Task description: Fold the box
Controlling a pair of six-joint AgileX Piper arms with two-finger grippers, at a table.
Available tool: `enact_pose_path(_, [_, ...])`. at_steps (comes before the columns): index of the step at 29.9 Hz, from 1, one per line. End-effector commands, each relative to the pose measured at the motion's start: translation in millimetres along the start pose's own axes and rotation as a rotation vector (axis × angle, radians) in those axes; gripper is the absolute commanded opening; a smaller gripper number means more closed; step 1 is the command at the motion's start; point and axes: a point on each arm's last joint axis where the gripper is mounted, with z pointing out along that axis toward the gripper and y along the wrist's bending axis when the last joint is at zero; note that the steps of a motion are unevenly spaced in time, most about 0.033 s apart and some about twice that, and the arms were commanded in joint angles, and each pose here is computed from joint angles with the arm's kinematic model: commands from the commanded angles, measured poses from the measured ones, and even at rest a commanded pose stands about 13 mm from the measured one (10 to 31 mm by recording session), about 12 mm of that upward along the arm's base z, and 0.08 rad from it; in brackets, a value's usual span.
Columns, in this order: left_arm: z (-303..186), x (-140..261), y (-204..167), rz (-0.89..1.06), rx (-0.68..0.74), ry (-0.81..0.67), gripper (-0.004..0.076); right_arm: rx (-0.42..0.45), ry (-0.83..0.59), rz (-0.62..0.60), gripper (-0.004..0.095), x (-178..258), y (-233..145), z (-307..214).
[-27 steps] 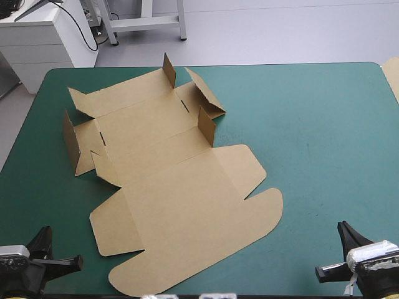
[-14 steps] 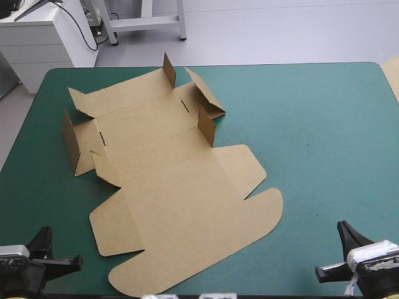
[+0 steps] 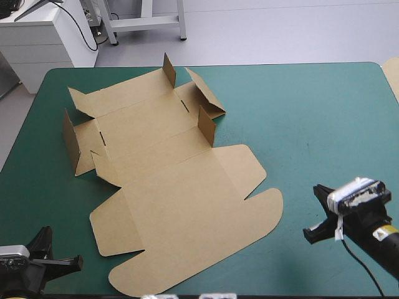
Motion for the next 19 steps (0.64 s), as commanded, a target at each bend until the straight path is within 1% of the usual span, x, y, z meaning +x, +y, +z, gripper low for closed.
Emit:
enact_pose_path(1, [-6, -12, 0, 0.000, -0.002, -0.104, -0.0008, -0.084, -0.065, 0.012, -0.0004, -36, -12, 20])
enact_pose_path(3, [-6, -12, 0, 0.000, -0.002, -0.104, -0.0008, -0.138, -0.036, -0.011, -0.0003, -48, -19, 35])
enact_pose_path(9, [-6, -12, 0, 0.000, -0.002, -0.104, -0.0008, -0.247, 0.061, 0.065, 0.0003, -76, -36, 76])
enact_pose_path(11, [-6, -12, 0, 0.000, -0.002, -0.104, -0.0008, -0.263, 0.107, 0.085, 0.0003, -85, -36, 91])
enact_pose_path(15, [-6, -12, 0, 0.000, -0.002, -0.104, -0.0008, -0.247, 0.223, 0.066, 0.0003, -101, -19, 121])
enact_pose_path(19, [-6, -12, 0, 0.000, -0.002, -0.104, -0.0008, -0.198, 0.334, 0.014, 0.0003, -112, 7, 159])
